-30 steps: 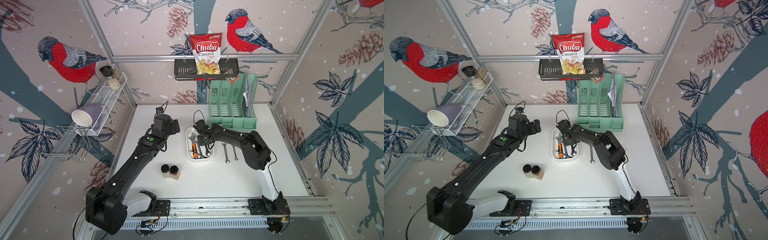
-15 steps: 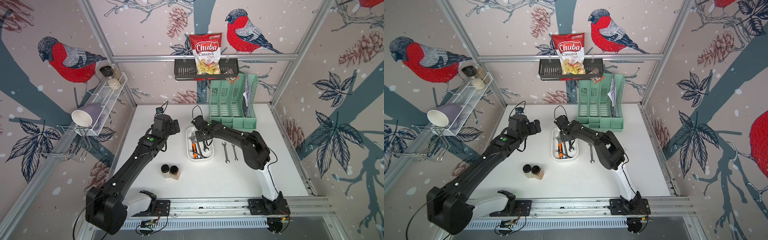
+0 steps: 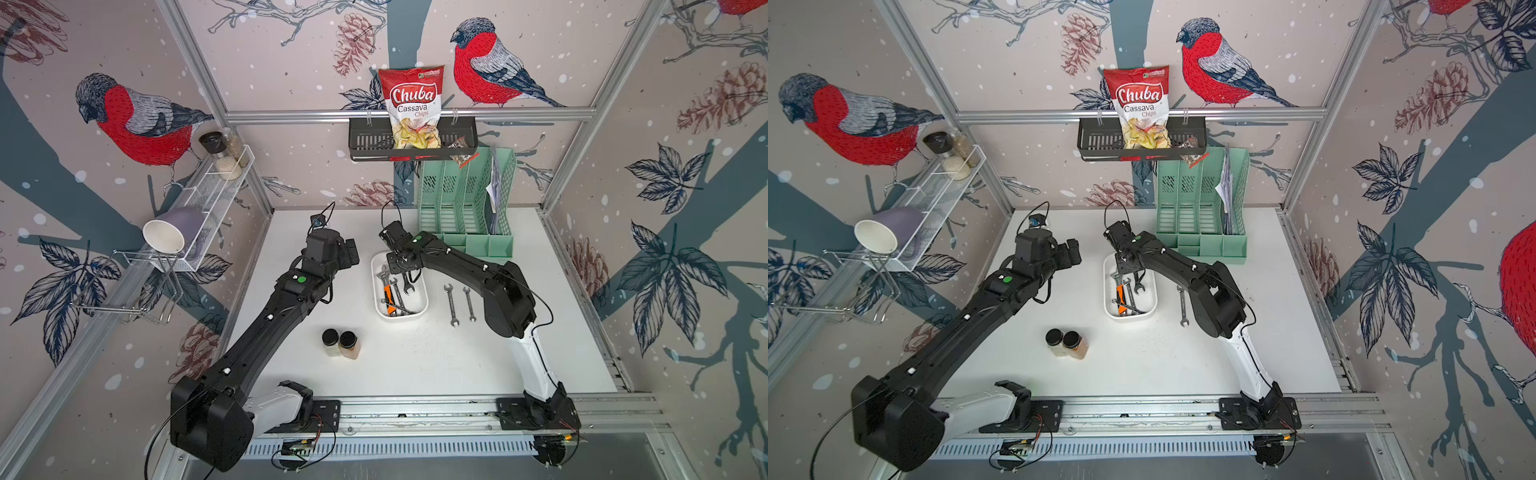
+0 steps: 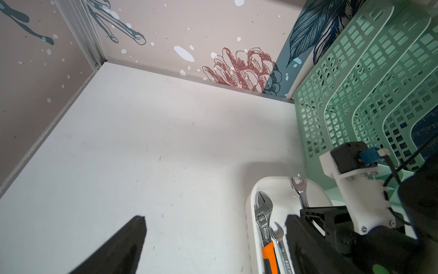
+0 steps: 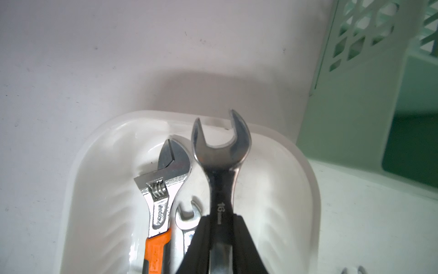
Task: Take out the wrench from the storage box
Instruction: Place the wrench at the center of the board.
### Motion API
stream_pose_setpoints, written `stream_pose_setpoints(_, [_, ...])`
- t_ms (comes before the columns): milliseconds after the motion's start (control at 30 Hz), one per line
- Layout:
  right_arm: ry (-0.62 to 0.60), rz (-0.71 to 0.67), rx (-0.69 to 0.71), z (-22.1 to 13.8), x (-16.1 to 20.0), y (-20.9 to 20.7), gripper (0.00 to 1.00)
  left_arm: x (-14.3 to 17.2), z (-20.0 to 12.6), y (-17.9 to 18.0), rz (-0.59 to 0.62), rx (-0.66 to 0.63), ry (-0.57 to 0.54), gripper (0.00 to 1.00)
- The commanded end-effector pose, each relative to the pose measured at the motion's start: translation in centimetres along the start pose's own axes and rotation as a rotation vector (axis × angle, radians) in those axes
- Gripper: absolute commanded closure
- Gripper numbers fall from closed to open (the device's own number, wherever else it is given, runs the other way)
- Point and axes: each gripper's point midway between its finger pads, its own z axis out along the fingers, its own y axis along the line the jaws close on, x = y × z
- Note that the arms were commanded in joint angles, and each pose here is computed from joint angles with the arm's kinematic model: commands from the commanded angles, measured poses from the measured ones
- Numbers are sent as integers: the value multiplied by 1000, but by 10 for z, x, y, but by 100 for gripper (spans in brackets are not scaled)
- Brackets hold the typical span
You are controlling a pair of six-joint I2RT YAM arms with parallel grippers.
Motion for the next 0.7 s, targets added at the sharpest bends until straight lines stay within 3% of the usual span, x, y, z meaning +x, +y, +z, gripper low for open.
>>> stream_pose_setpoints(0, [-10, -15, 29, -5, -5, -5, 92, -4, -2, 1, -7, 0, -13, 5])
stream_pose_setpoints(667, [-59, -10, 20, -43, -19, -6, 92, -4, -2, 3, -10, -3, -15, 5])
